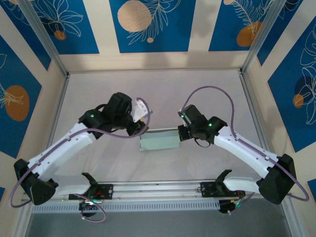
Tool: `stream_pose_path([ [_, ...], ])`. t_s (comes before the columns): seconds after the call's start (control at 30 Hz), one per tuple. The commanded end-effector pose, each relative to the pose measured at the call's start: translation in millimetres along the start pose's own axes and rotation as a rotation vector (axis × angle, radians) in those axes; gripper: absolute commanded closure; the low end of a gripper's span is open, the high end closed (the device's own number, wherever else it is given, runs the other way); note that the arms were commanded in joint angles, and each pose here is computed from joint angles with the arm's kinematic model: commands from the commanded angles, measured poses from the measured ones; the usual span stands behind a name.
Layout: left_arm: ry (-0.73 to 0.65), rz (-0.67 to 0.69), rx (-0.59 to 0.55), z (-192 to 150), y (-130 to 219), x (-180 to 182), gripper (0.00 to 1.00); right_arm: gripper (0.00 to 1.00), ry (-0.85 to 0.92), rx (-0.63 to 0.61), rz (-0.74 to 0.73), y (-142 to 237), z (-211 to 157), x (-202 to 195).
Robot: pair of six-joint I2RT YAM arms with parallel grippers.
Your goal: Fold the paper box
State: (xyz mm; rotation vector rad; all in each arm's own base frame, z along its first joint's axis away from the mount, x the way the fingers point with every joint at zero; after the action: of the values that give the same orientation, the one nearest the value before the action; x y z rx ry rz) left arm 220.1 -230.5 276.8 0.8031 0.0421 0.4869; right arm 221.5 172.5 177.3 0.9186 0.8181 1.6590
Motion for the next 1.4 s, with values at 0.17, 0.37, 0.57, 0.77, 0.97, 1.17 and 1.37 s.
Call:
stream_pose_path([
  [0.17,0.173,0.003,0.217,-66.8,6.2,-14.4,0.50,1.00,0.057,0.066,-0.047,-6.5,-22.3,-6.7],
  [0.37,0.162,-0.032,0.264,-75.9,-1.7,-18.8,0.56,1.00,0.075,0.068,-0.043,-6.8,-21.5,-2.0],
  [0.57,0.166,-0.072,0.323,-82.3,-16.1,-21.3,0.67,1.00,0.080,0.071,-0.046,-7.5,-21.3,-0.8],
  [0.77,0.184,-0.059,0.334,-85.0,-26.8,-18.4,0.72,1.00,0.081,0.075,-0.044,-9.6,-22.6,0.3],
  [0.97,0.206,-0.087,0.321,-81.1,-35.8,-20.3,0.78,1.00,0.087,0.082,-0.042,-12.1,-24.1,2.0],
  [1.17,0.153,-0.029,0.310,-76.2,-24.9,-11.3,0.73,1.00,0.090,0.087,-0.039,-14.3,-24.6,3.3],
  [1.37,0.098,0.044,0.303,-77.1,-16.2,-1.8,0.66,1.00,0.092,0.096,-0.042,-16.6,-27.3,3.6],
])
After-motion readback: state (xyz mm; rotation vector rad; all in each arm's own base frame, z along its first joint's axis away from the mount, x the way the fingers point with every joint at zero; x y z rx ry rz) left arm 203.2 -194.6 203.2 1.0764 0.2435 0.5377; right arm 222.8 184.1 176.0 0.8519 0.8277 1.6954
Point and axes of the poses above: each hand's point on the last joint's axis, 136 mm out from that joint toward the fingers, its own y axis back along the fingers, its own x axis along the line the jaws close on, z = x × y, the point moved 3 cm from there along y, back along the fingers, and after that the axes turned 9 degrees about -y, right-handed, at the moved point
